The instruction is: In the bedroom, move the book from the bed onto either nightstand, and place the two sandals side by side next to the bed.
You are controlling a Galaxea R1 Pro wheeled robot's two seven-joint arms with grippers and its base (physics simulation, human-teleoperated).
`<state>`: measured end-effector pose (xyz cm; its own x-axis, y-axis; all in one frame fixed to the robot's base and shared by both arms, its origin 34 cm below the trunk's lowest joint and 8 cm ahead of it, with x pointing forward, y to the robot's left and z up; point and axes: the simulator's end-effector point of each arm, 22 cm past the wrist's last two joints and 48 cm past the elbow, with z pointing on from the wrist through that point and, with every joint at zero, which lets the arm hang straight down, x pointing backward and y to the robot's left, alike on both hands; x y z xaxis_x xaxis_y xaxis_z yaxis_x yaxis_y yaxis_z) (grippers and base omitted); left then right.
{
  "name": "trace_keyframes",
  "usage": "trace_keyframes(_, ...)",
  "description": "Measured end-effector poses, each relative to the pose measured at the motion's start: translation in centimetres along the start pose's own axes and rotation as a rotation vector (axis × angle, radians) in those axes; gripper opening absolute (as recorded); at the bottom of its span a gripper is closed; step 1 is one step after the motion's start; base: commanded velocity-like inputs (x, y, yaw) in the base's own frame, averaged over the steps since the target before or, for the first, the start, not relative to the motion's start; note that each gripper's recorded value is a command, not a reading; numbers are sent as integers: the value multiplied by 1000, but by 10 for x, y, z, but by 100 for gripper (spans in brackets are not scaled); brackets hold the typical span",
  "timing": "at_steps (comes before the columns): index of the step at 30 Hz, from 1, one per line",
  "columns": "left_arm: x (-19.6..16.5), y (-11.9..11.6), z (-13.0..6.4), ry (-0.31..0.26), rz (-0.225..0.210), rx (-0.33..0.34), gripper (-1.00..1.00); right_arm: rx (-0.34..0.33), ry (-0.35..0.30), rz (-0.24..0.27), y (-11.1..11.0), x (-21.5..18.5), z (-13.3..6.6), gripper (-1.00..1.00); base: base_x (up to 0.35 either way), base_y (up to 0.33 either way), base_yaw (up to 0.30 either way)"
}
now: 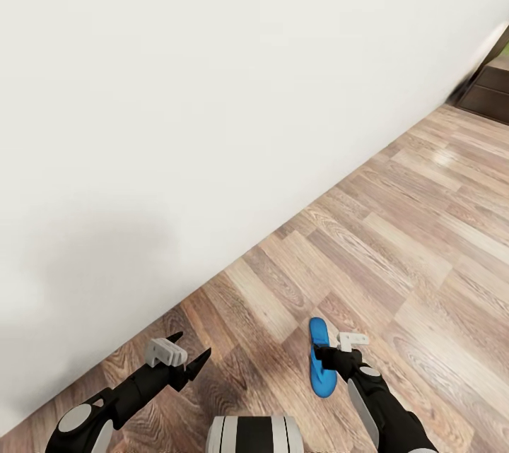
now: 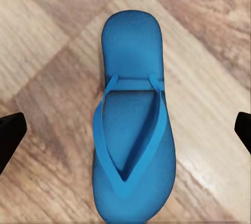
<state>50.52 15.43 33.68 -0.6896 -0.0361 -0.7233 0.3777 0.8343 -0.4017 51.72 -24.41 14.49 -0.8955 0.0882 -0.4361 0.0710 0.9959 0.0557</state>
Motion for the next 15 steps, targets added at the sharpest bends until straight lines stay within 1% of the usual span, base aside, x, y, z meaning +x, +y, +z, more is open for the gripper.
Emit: trace_keyframes(15, 27, 7, 9, 51, -33, -3, 100, 5, 61, 1, -3, 32, 15, 100, 0, 0, 0)
